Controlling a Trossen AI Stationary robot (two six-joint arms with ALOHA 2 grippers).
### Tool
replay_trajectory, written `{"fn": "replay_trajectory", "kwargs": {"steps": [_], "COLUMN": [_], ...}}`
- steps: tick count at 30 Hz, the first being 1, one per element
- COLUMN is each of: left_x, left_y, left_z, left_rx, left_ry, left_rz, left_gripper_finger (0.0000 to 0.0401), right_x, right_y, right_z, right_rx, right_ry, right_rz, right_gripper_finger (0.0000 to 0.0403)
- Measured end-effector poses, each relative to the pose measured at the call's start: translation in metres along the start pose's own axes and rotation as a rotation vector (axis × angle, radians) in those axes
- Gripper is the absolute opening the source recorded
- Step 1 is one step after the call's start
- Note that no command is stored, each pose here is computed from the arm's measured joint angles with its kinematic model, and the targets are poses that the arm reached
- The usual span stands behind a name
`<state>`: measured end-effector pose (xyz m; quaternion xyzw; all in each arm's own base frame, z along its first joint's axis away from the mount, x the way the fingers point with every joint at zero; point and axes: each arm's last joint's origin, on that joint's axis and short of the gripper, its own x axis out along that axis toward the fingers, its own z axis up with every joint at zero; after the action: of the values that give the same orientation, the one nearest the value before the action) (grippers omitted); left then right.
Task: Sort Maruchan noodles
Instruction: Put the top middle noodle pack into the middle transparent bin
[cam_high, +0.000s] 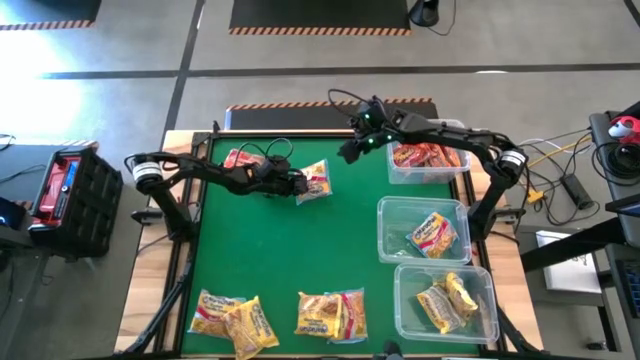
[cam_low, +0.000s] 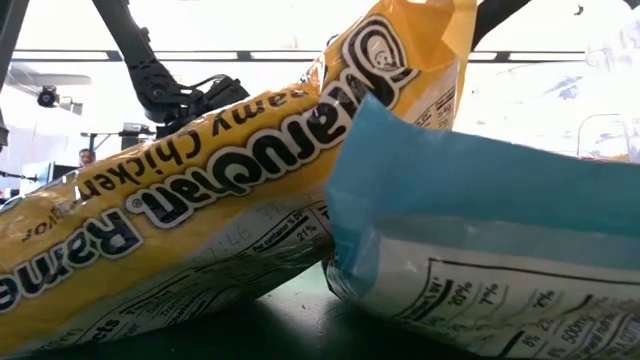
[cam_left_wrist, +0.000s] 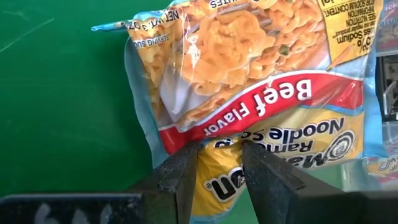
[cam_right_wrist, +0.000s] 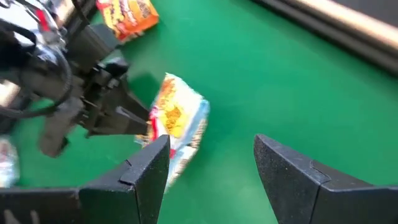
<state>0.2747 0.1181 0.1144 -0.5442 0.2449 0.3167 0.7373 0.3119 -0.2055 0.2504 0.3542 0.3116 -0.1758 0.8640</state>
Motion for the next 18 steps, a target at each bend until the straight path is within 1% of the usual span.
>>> {"fn": "replay_trajectory", "kwargs": {"steps": [4, 8, 11, 16, 18], "left_x": [0.000, 0.000, 0.001, 0.001, 0.002], "left_y": [0.000, -0.002, -0.004, -0.006, -0.005], "left_z": [0.000, 0.001, 0.003, 0.004, 0.004], "left_rx": [-0.019, -0.020, -0.019, -0.012, -0.012], "left_ry": [-0.001, -0.015, -0.029, -0.041, -0.040], "left_rz": [0.003, 0.009, 0.017, 0.030, 0.032], "left_gripper_finger": [0.0111, 0.0111, 0.0111, 0.0111, 0.0111], "right_x": [0.004, 0.010, 0.017, 0.024, 0.027], "right_y": [-0.002, -0.003, -0.001, 0.002, 0.003], "right_z": [-0.005, -0.009, -0.019, -0.026, -0.030], "right_rx": [0.041, 0.135, 0.221, 0.281, 0.294], "right_ry": [-0.002, -0.035, -0.048, -0.119, -0.141], "right_rz": [0.011, 0.021, -0.019, -0.058, -0.056], "right_gripper_finger": [0.0219, 0.0219, 0.0219, 0.0219, 0.0219]}}
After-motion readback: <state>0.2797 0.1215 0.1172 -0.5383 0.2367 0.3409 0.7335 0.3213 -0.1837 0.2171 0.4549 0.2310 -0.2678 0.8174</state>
